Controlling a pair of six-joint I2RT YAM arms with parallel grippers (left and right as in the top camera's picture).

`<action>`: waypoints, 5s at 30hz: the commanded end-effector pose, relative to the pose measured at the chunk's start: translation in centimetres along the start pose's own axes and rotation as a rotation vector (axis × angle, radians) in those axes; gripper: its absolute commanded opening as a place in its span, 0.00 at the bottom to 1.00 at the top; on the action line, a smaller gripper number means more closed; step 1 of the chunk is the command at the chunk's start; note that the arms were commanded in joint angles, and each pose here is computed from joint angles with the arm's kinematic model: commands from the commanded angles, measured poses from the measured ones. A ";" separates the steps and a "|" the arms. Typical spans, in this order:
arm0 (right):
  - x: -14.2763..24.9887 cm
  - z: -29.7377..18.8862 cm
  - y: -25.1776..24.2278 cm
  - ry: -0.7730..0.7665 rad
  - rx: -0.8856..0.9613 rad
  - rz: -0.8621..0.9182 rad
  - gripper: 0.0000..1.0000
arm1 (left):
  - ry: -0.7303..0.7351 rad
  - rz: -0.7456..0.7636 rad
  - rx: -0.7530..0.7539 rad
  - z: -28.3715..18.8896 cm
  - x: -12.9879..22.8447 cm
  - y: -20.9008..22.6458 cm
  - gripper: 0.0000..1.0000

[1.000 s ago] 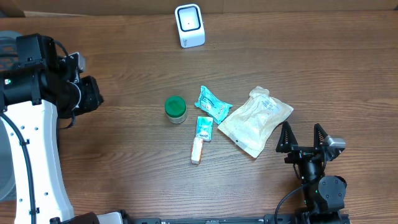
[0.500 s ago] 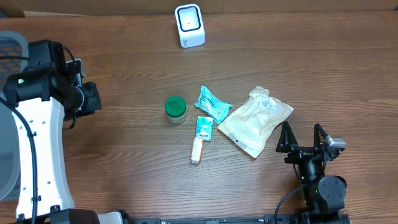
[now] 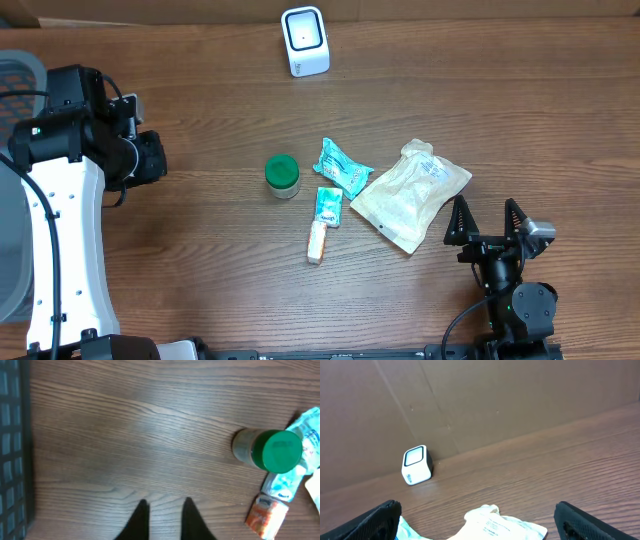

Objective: Scan the item barcode

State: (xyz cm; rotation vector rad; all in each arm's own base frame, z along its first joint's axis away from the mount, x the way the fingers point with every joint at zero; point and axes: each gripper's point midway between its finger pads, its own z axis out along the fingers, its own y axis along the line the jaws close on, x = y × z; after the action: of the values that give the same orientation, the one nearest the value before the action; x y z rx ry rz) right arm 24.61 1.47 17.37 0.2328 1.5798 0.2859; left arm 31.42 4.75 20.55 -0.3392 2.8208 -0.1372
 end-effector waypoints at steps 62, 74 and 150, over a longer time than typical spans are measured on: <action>0.2 0.0 -0.3 -0.001 0.011 -0.004 1.00 | 0.248 -0.388 0.848 -5.8 1.2 -13.3 0.04; 0.2 0.0 -0.3 -0.001 0.011 -0.004 1.00 | 0.269 -0.424 0.861 -6.0 1.2 -13.5 0.04; 0.4 0.0 0.9 0.013 -0.055 0.008 1.00 | -0.134 -0.261 -0.284 0.4 -2.9 4.9 1.00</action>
State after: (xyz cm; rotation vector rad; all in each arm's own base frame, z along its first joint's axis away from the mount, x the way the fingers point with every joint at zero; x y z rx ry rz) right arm 24.61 1.49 17.45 0.2322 1.5769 0.2879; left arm 33.09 10.49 20.67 -0.7861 2.6303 0.2354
